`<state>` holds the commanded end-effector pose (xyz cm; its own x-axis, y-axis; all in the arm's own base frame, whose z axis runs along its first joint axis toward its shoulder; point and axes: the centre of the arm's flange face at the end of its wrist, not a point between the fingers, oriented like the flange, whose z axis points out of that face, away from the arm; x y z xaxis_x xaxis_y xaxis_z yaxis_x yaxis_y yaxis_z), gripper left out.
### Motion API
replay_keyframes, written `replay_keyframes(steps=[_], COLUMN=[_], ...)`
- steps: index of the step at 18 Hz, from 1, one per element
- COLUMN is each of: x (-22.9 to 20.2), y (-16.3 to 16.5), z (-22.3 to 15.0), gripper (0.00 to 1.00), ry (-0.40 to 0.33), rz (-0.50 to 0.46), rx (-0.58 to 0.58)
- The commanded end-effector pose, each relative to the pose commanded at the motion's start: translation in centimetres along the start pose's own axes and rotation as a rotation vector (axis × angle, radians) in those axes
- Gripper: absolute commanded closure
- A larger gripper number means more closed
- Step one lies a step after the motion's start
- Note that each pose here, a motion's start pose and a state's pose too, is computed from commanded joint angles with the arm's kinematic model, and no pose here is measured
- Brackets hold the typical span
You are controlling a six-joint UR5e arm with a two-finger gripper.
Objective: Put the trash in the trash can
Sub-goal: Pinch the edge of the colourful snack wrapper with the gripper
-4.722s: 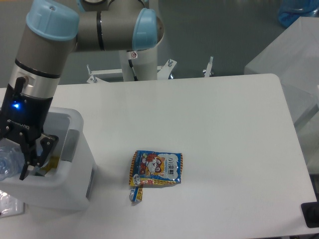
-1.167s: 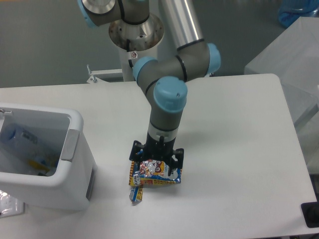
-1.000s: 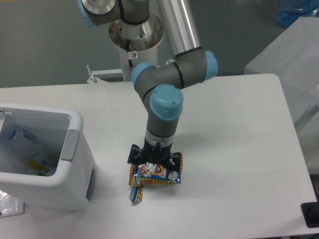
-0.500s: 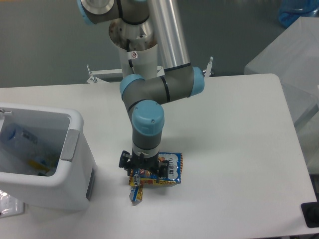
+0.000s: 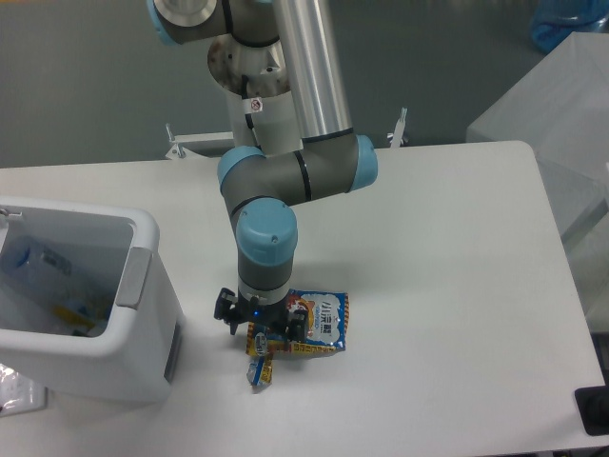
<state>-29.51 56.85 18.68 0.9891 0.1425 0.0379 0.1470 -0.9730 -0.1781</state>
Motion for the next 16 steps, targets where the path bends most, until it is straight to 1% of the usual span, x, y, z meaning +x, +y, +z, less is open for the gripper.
replay_keyframes(steps=[5,7,10,14,16], x=[-0.3,-0.6,-0.8,-1.2,-1.2], y=[-0.4,-0.3,-0.5,-0.7,-0.9], z=[0.1,0.4,0.3,0.6,0.7], gripper=[0.0,0.0,0.0,0.0,0.0], ry=[-0.009,-0.029,-0.034,-0.046,-0.048], rz=[0.011,0.061,0.085,0.164,0.174], rx=[0.0,-0.019,-0.016,-0.028,-0.028])
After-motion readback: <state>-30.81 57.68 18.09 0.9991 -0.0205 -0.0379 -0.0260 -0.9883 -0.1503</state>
